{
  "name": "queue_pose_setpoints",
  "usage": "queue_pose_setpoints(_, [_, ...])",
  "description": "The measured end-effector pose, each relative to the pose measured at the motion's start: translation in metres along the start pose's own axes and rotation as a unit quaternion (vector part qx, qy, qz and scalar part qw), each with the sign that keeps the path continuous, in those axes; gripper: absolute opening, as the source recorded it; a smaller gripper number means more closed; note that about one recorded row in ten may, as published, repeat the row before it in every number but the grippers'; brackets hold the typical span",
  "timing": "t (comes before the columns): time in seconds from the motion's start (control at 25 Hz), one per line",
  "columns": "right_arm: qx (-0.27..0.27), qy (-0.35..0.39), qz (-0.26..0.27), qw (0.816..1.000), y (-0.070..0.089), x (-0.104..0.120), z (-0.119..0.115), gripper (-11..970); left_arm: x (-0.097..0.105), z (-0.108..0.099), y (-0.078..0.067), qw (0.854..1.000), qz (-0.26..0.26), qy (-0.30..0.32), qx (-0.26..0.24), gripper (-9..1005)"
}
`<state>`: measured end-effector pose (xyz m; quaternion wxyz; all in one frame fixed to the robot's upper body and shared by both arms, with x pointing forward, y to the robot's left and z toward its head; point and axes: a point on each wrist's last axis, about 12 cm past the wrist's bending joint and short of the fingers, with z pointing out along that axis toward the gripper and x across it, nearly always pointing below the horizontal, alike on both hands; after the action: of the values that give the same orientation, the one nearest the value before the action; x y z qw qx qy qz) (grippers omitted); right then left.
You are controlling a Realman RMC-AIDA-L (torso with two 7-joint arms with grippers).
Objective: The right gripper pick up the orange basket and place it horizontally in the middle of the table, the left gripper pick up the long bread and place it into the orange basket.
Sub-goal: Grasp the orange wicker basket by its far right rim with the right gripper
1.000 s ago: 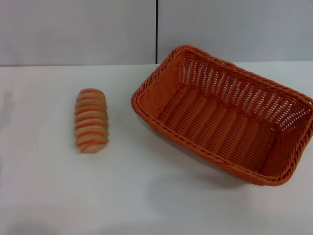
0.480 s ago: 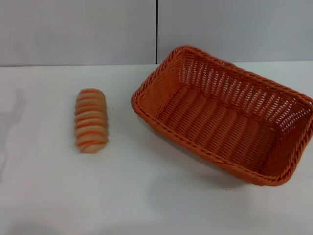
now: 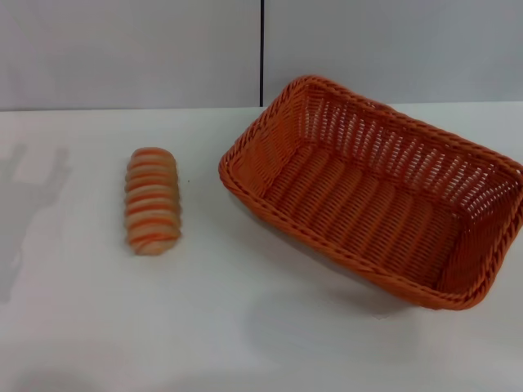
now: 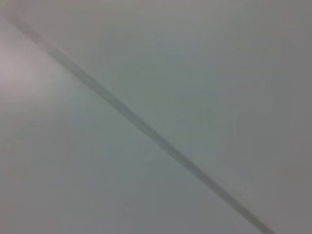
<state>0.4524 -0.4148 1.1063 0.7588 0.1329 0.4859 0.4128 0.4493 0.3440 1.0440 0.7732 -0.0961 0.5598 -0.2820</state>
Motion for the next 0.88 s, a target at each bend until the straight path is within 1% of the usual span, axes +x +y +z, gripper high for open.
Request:
queue_pose_setpoints(0.04, [-0.011,0.011,-0.005,1.000,0.001,-0.002,0.005,652,0.000,0.001,0.000,1.000,0.002,0.001,0.004,844])
queue_pose_setpoints(0.08, [-0.034,0.039,-0.013,0.999,0.002,-0.007,0.017,652,0.000,0.002,-0.001,1.000,0.004,0.003,0.008,844])
queue_pose_setpoints(0.12, [-0.034,0.039,-0.013,0.999,0.002,-0.007,0.017,653,0.000,0.002,-0.001,1.000,0.004,0.003,0.008,844])
queue_pose_setpoints(0.24, [-0.060,0.081,-0.023,0.995,0.003,-0.016,0.034,653,0.000,0.003,-0.001,1.000,0.004,0.004,0.011,845])
queue_pose_setpoints(0.28, [-0.071,0.101,-0.031,0.992,0.003,-0.022,0.042,652,0.000,0.003,-0.001,1.000,0.004,0.004,0.011,845])
queue_pose_setpoints(0.32, [-0.071,0.101,-0.031,0.992,0.003,-0.022,0.042,652,0.000,0.003,-0.001,1.000,0.004,0.004,0.011,845])
queue_pose_setpoints(0.44, [-0.083,0.133,-0.044,0.987,0.004,-0.034,0.054,652,0.000,0.003,-0.001,1.000,0.004,0.004,0.011,845])
queue_pose_setpoints(0.48, [-0.091,0.155,-0.053,0.982,0.004,-0.042,0.063,652,0.000,0.003,-0.001,1.000,0.004,0.005,0.011,845])
queue_pose_setpoints(0.52, [-0.091,0.155,-0.053,0.982,0.004,-0.042,0.063,651,0.000,0.003,-0.001,1.000,0.004,0.005,0.011,846])
queue_pose_setpoints(0.64, [-0.096,0.196,-0.064,0.974,0.003,-0.051,0.076,651,0.001,0.005,-0.001,1.000,0.004,0.006,0.012,846])
queue_pose_setpoints(0.76, [-0.088,0.231,-0.084,0.965,0.003,-0.063,0.089,652,0.001,0.005,-0.002,1.000,0.003,0.006,0.013,846])
queue_pose_setpoints(0.84, [-0.082,0.243,-0.089,0.962,0.005,-0.072,0.097,653,0.002,0.005,-0.002,1.000,0.003,0.008,0.015,845])
queue_pose_setpoints(0.88, [-0.084,0.251,-0.092,0.960,0.010,-0.083,0.104,653,0.002,0.005,-0.003,1.000,0.002,0.008,0.015,845])
